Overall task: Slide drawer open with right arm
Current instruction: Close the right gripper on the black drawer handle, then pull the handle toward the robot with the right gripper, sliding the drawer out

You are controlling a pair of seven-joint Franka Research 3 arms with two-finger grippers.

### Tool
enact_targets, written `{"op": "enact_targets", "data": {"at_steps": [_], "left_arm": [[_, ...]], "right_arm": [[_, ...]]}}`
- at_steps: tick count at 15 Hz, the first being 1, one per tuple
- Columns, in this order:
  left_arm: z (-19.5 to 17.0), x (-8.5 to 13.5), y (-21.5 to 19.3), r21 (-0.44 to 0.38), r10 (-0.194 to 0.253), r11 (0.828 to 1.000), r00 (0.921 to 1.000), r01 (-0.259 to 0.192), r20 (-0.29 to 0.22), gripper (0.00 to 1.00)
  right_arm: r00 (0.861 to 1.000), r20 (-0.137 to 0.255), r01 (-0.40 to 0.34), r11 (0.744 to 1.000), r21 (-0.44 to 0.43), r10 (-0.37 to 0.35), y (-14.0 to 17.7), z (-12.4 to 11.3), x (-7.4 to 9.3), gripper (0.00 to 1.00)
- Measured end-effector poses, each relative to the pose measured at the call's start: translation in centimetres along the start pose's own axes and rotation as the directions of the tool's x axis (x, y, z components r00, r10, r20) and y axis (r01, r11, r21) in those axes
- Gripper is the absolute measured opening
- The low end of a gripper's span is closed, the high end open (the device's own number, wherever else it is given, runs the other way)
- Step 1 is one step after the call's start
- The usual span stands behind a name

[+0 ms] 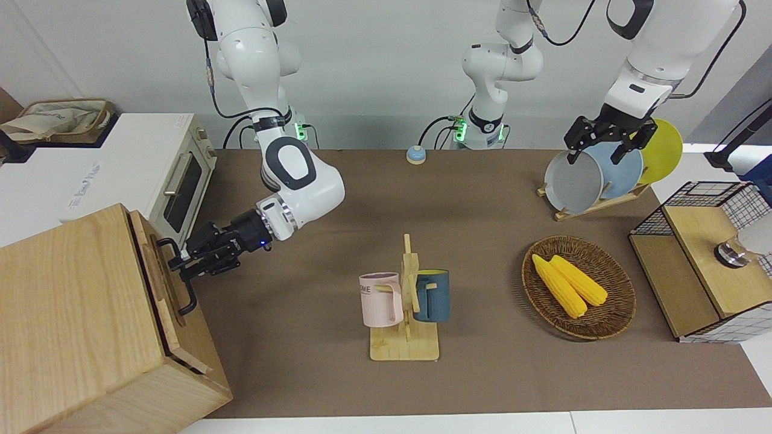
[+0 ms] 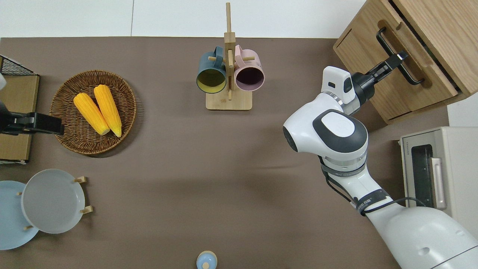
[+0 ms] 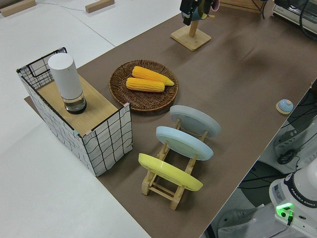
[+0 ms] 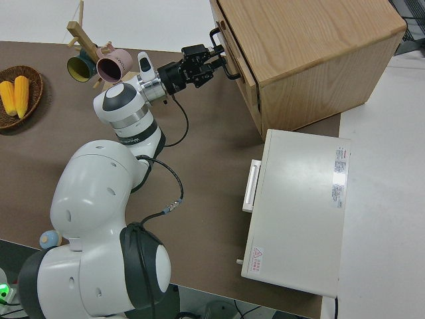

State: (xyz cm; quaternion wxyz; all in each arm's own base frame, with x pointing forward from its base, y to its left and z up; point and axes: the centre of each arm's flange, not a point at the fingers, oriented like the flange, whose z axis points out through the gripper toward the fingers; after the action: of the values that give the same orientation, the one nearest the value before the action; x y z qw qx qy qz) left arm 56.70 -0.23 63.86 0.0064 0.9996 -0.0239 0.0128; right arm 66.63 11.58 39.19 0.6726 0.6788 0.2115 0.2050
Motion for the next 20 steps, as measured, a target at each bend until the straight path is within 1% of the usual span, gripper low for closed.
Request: {"op": "enact_targets", "data": {"at_steps": [2, 3, 12, 16, 20], "left_arm": [[0.0, 0.0, 0.0, 0.000, 0.000, 1.000, 1.0000, 0.000, 0.000, 1.00], [0.0, 0.0, 0.0, 0.000, 0.000, 1.000, 1.0000, 0.000, 0.000, 0.99], [0.0, 0.0, 0.0, 0.000, 0.000, 1.000, 1.0000, 0.000, 0.000, 1.00], [0.0, 0.0, 0.0, 0.000, 0.000, 1.000, 1.0000, 0.000, 0.000, 1.00], [0.0, 0.0, 0.0, 0.000, 0.000, 1.000, 1.0000, 0.000, 0.000, 1.00]], "right_arm": [[1.000, -0.003, 0.000, 1.000, 0.001, 0.000, 0.0, -0.1, 0.1, 0.20], [1.000, -0.003, -0.005, 1.000, 0.001, 0.005, -0.1, -0.2, 0.1, 0.17], [1.000, -0.004, -0.005, 1.000, 0.000, 0.005, -0.1, -0.4, 0.1, 0.17], [1.000, -0.002, 0.000, 1.000, -0.011, 0.000, -0.3, -1.5, 0.3, 0.17], [1.000, 0.007, -0.002, 1.000, -0.014, 0.002, -0.4, -3.1, 0.6, 0.17]]}}
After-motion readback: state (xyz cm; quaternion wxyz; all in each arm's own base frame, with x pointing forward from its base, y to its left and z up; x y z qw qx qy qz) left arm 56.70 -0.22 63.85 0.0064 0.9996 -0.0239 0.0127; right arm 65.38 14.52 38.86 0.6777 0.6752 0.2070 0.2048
